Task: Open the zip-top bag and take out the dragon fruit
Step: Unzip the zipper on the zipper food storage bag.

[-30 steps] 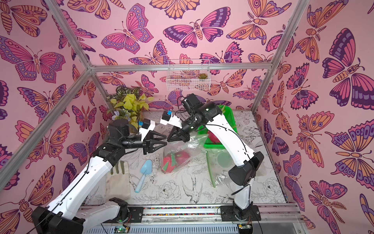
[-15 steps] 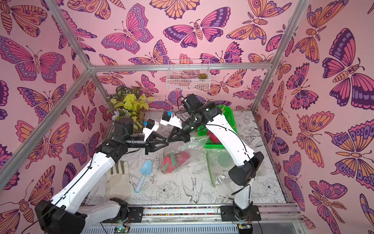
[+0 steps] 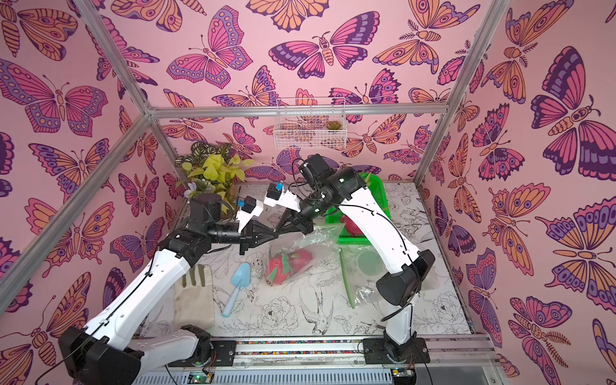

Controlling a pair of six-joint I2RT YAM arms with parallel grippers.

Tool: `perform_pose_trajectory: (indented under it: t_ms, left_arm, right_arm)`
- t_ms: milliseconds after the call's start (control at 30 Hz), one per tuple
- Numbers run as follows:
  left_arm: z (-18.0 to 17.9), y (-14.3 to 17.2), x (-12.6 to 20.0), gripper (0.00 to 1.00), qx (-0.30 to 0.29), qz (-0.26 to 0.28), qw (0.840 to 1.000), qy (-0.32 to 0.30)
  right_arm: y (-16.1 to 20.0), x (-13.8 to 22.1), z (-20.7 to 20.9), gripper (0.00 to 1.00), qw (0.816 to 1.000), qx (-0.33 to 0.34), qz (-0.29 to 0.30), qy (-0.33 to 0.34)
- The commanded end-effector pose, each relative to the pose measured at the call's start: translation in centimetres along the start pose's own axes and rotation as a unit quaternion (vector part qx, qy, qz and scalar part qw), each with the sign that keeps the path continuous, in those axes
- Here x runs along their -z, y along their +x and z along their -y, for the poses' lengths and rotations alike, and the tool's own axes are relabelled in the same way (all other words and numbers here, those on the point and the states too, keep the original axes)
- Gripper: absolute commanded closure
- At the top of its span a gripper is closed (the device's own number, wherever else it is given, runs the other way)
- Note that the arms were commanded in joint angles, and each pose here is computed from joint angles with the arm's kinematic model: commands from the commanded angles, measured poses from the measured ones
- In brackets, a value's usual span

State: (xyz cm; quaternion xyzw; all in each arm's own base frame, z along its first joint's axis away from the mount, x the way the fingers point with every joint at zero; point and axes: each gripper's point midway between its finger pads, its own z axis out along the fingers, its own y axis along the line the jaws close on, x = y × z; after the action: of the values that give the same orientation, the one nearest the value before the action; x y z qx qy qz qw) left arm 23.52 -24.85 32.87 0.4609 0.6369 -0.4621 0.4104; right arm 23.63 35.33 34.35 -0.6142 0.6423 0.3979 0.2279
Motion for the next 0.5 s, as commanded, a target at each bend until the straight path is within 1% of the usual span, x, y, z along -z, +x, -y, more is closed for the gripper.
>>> perform_pose_trajectory:
  t_ms: [0,200,333,467]
  left_arm:
    - [1.2,-1.7,1.2,1.00,-0.033,0.033,0.999,0.001]
    - [1.4,-2.5,2.4,1.00,-0.039,0.061,0.997,-0.005]
    - [1.4,-3.1,3.0,1.00,-0.040,0.075,0.996,-0.017]
    - [0.7,-3.6,3.8,1.00,-0.042,0.090,0.994,-0.044]
  right_arm:
    - [1.6,-0.5,0.2,1.00,1.000,-0.009,-0.028,0.006]
    - [3.1,-0.7,1.0,1.00,0.999,-0.020,-0.036,0.016]
    - [4.4,-0.7,1.4,1.00,0.998,-0.024,-0.056,0.029]
    - [5.7,-0.7,2.1,1.00,0.996,-0.030,-0.073,0.047]
